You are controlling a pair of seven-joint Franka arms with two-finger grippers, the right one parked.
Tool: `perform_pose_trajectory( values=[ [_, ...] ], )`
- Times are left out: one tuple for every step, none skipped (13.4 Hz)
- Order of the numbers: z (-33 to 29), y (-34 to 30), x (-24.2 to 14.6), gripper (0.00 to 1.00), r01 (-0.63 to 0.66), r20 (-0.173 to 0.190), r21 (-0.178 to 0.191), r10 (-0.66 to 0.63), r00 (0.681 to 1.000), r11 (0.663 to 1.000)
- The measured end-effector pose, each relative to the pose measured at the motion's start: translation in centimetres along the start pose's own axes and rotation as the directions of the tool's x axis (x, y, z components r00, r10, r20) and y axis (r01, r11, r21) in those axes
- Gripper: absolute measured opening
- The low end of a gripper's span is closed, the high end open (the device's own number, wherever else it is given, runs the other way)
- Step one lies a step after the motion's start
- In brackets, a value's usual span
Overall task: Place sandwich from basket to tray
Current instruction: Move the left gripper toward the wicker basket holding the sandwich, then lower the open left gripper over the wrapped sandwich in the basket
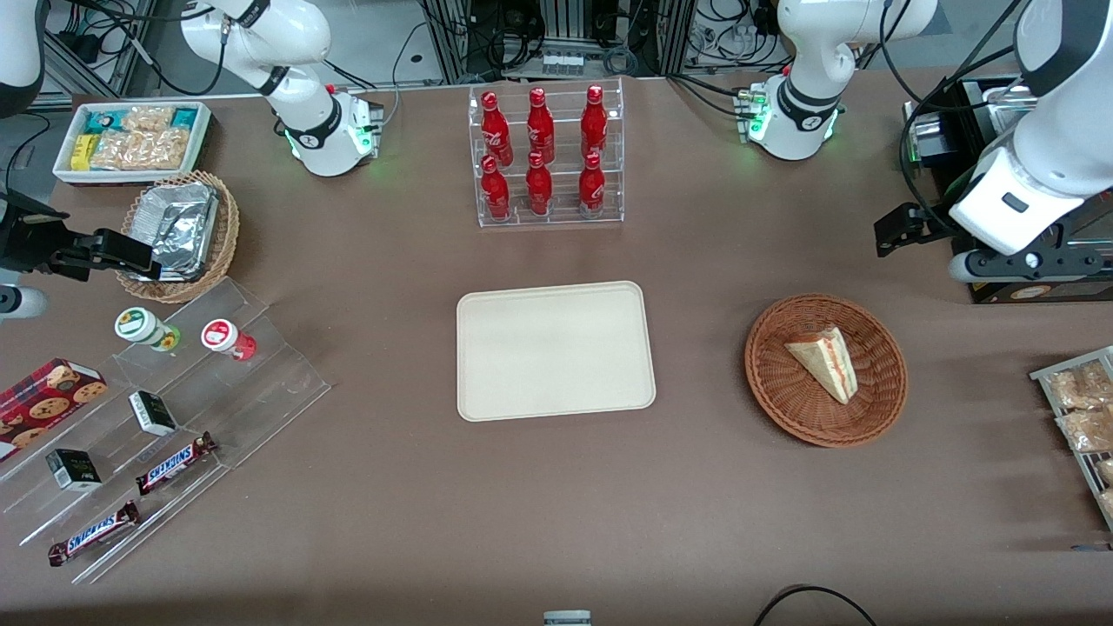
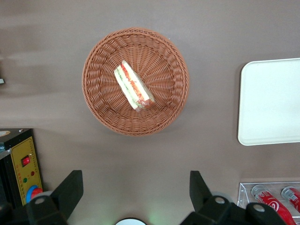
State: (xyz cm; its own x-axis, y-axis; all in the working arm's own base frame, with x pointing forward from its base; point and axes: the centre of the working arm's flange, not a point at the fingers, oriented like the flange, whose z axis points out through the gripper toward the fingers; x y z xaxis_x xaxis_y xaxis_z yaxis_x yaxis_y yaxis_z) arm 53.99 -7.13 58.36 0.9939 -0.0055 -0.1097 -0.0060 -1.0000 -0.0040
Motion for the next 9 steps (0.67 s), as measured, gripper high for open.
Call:
perform_pose_trajectory(
  values=[
    [1.0,0.0,0.4,1.00,0.001,0.008,0.001,-0.001,1.000,1.000],
    [2.3,0.0,0.9,1.00,0.001,0.012,0.000,-0.001,1.000,1.000],
    [3.8,0.0,1.3,1.00,0.002,0.014,0.000,-0.002,1.000,1.000],
    [5.4,0.0,1.7,1.00,0.002,0.015,0.000,-0.002,1.000,1.000],
    [7.0,0.0,2.1,1.00,0.003,0.011,-0.001,-0.003,1.000,1.000],
    [8.5,0.0,2.3,1.00,0.004,0.002,-0.002,-0.004,1.000,1.000],
    [9.9,0.0,2.5,1.00,0.005,-0.007,-0.003,-0.005,1.000,1.000],
    [11.6,-0.1,2.6,1.00,0.007,-0.016,-0.004,-0.007,1.000,1.000],
    [13.3,-0.1,2.8,1.00,0.013,-0.022,-0.005,-0.013,1.000,1.000]
  ],
)
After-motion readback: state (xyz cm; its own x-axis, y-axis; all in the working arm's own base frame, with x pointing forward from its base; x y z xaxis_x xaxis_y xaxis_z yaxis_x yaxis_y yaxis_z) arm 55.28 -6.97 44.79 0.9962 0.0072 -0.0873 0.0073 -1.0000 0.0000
